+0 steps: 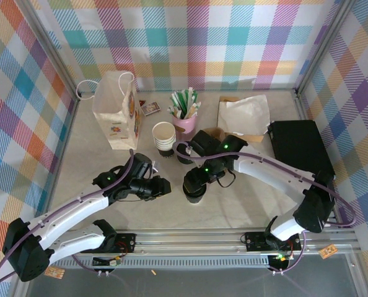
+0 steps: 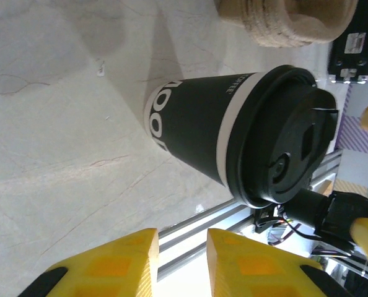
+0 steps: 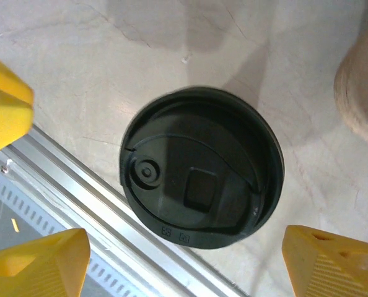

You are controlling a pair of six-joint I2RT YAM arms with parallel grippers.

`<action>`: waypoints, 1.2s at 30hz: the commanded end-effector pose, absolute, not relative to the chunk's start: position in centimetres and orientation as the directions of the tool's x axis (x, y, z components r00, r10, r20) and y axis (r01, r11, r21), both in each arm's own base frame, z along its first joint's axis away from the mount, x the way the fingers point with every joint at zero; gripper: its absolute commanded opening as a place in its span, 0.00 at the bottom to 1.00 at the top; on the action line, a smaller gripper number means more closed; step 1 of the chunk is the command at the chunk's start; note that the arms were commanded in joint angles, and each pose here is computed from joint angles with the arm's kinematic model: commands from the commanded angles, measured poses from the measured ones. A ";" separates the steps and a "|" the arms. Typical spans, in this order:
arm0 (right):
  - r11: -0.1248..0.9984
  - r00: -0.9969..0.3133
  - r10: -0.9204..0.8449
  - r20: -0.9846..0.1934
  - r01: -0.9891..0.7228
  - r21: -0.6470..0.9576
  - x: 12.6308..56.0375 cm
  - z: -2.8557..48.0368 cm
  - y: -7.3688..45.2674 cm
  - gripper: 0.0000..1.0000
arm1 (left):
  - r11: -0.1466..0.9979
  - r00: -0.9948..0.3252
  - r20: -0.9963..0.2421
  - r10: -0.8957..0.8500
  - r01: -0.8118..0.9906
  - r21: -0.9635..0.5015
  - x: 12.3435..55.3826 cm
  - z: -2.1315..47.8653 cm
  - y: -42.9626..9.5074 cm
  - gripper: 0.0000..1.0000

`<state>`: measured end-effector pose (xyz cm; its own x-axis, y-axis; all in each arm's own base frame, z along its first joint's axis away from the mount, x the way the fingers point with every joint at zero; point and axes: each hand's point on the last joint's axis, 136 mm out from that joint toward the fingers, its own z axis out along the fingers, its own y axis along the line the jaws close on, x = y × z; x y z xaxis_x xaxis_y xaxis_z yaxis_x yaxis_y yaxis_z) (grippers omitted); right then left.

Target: Pack the takeout coffee

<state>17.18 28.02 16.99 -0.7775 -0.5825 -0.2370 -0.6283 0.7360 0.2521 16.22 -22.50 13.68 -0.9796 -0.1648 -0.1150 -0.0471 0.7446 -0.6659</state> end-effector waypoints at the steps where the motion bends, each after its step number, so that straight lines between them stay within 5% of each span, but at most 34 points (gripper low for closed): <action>1: 0.580 -0.610 -0.739 -0.287 -0.792 0.190 17.2 18.1 28.7 0.84 | 0.789 -0.972 -0.117 -0.202 -0.090 -0.608 15.7 12.5 -20.6 0.26; 12: 0.415 -0.416 -0.886 -0.207 -0.909 0.049 17.3 16.0 28.9 0.92 | 0.792 -0.953 -0.159 -0.259 -0.116 -0.600 15.3 12.8 -18.7 0.27; 36: 0.420 -0.413 -0.902 -0.124 -0.906 -0.042 17.2 13.7 28.9 0.86 | 0.796 -0.954 -0.169 -0.246 -0.100 -0.597 15.5 12.9 -18.8 0.27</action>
<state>17.33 28.98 13.86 -0.4043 -0.9029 -0.1458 -0.9103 0.4127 -0.0320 15.66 -19.33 13.41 -0.9534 -0.2465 -0.1740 -0.0890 0.7808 -0.6184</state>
